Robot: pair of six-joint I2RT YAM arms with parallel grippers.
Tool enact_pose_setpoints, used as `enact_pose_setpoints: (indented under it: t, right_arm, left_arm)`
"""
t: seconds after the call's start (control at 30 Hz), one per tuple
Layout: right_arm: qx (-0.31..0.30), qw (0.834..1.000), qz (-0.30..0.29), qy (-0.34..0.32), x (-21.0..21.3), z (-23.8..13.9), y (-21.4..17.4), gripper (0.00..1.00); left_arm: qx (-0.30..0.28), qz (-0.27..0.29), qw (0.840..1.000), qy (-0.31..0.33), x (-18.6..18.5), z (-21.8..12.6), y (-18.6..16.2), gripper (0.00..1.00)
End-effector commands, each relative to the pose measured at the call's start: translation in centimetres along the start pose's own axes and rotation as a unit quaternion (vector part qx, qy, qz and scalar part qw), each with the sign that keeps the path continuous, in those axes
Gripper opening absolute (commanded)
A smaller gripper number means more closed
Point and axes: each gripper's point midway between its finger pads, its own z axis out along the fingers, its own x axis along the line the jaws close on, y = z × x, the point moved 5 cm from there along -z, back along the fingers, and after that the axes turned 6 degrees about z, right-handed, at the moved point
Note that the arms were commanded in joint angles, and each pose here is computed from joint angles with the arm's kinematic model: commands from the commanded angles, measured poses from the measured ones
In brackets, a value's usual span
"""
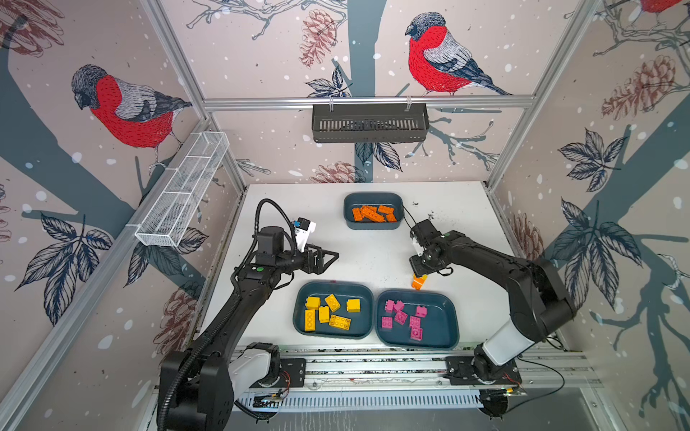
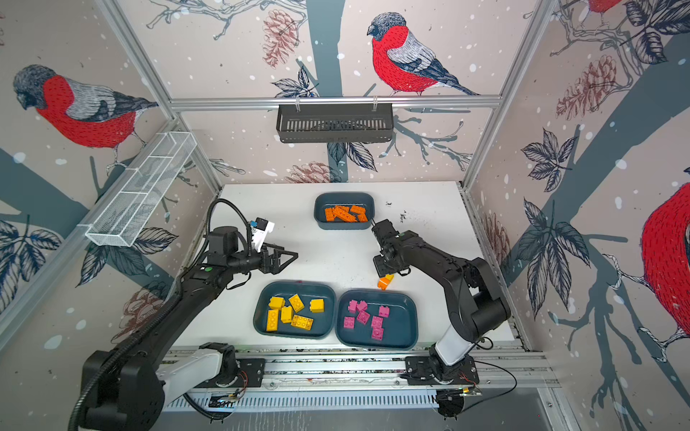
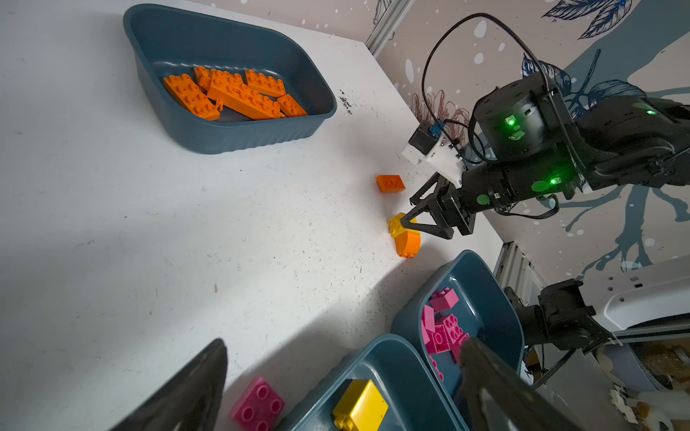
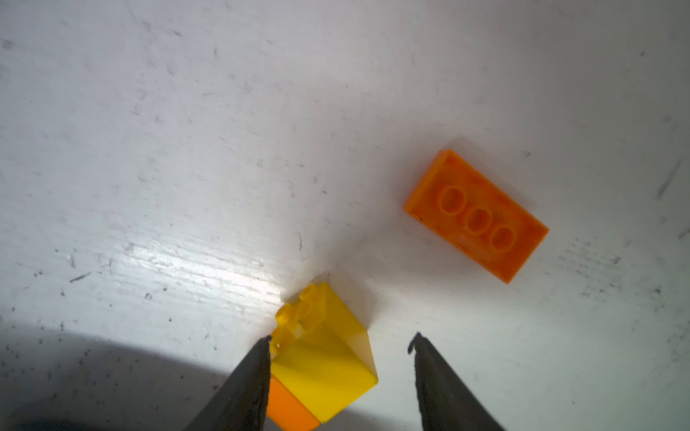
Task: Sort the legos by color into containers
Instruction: 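Move the right gripper to the yellow brick and grasp it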
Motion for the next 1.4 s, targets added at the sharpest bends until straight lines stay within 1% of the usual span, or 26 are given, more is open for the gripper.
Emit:
enact_pose_setpoints:
  t: [0.0, 0.2, 0.33, 0.47, 0.57, 0.67, 0.73, 0.9, 1.0, 1.1, 1.13, 1.17, 1.27, 1.3, 1.37]
  right_arm:
    - [0.002, 1.0, -0.023, 0.005, 0.4, 0.8, 0.3, 0.61]
    - [0.015, 0.999, -0.032, -0.033, -1.1, 1.0, -0.5, 0.57]
    - [0.015, 0.998, -0.018, -0.05, -2.4, 0.8, -0.7, 0.56]
    - [0.017, 0.999, -0.002, -0.048, -3.0, 0.7, -1.0, 0.56]
    - [0.012, 1.0, -0.002, -0.025, -2.9, 0.5, -1.2, 0.61]
    - [0.002, 1.0, -0.024, 0.0, -2.5, -0.1, -1.3, 0.65]
    - [-0.001, 0.999, -0.037, 0.011, -2.3, -0.2, -1.4, 0.66]
    - [0.025, 0.999, -0.038, -0.012, -3.2, 0.8, -2.2, 0.63]
    - [0.031, 0.999, -0.035, -0.013, -3.3, 1.1, -2.1, 0.58]
    - [0.041, 0.998, -0.038, -0.016, -3.4, 1.5, -2.4, 0.51]
    - [0.044, 0.998, -0.037, -0.017, -3.5, 1.5, -2.6, 0.47]
    - [0.044, 0.998, -0.034, -0.018, -3.6, 1.5, -2.6, 0.41]
    - [0.028, 0.999, -0.022, -0.011, -3.8, 0.4, -2.0, 0.26]
    - [0.021, 1.0, -0.022, -0.007, -3.7, -0.1, -1.7, 0.24]
    - [0.006, 1.0, -0.029, 0.012, -3.1, -1.4, -1.1, 0.24]
  left_arm:
    - [0.001, 0.01, 1.0, 0.0, 0.0, -0.1, 0.0, 0.96]
    - [0.004, 0.01, 1.0, 0.004, 0.1, -0.1, -0.2, 0.96]
    - [0.005, 0.007, 1.0, 0.004, 0.1, -0.1, -0.3, 0.96]
    - [0.007, 0.005, 1.0, 0.003, 0.2, 0.0, -0.4, 0.96]
    - [0.007, 0.007, 1.0, 0.003, 0.2, 0.0, -0.3, 0.96]
    - [0.007, 0.006, 1.0, 0.003, 0.2, 0.0, -0.3, 0.96]
    - [0.006, 0.005, 1.0, 0.003, 0.2, 0.0, -0.3, 0.96]
    - [0.004, 0.006, 1.0, -0.002, 0.2, 0.1, -0.3, 0.96]
    - [0.005, 0.006, 1.0, -0.004, 0.2, 0.2, -0.2, 0.96]
    - [0.005, 0.008, 1.0, -0.002, 0.2, 0.1, -0.2, 0.96]
    - [0.007, 0.007, 1.0, -0.002, 0.2, 0.1, -0.3, 0.97]
    - [0.007, 0.006, 1.0, -0.001, 0.2, 0.1, -0.3, 0.96]
    - [0.006, 0.007, 1.0, -0.002, 0.1, 0.1, -0.3, 0.96]
    - [0.005, 0.007, 1.0, -0.003, 0.1, 0.1, -0.3, 0.96]
    - [0.005, 0.01, 1.0, -0.004, 0.0, 0.0, -0.2, 0.96]
